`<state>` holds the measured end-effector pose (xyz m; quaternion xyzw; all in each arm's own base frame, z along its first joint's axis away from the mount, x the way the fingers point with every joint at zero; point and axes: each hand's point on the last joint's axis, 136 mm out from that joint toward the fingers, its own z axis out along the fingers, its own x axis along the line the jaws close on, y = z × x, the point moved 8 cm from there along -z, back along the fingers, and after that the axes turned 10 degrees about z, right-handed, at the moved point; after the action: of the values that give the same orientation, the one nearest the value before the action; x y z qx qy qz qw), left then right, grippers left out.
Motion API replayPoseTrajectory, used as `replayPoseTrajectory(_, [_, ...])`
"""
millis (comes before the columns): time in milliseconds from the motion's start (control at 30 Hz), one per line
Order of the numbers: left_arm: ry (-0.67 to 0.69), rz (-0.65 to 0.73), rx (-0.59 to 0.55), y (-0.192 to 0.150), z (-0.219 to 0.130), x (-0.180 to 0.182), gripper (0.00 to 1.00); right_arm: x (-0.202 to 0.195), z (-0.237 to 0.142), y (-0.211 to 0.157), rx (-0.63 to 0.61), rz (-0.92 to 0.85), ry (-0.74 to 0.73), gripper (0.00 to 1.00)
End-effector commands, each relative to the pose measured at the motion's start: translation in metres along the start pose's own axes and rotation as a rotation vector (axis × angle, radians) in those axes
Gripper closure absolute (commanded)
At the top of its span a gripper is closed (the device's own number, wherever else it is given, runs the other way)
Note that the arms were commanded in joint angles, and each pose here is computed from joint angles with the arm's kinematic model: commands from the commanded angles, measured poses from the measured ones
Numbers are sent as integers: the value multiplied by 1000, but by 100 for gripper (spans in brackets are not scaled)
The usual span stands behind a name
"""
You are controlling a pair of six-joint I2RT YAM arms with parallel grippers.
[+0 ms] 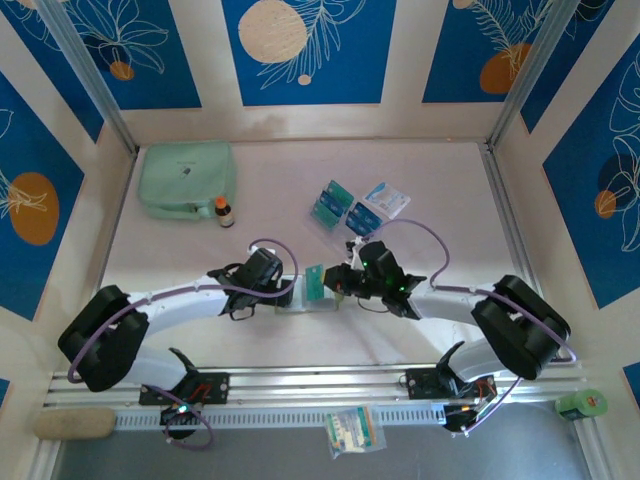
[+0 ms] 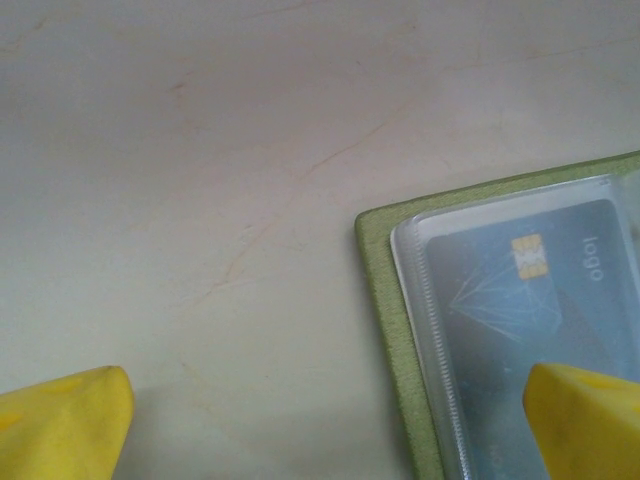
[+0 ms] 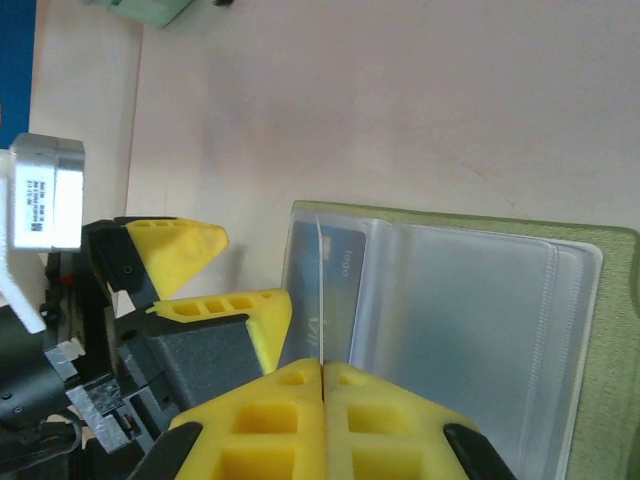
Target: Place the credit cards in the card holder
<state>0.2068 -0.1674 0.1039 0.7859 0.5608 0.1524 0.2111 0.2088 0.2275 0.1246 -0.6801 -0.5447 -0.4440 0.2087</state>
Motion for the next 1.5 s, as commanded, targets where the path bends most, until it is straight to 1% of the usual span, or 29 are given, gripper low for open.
replayPoseTrajectory(0, [51,-3,38,-10,2,8,0,3,5,1,-36,-18,27,100])
replayPoseTrajectory(367, [78,-32,66,-17,3,12,0,-7,17,-1,-52,-2,19,100])
replayPoseTrajectory(633, [74,-45,72,-21,4,13,0,-12,20,-1,-64,2,16,100])
replayPoseTrajectory(1467, [63,-51,67,-23,4,13,0,-23,29,-5,-38,43,-15,100])
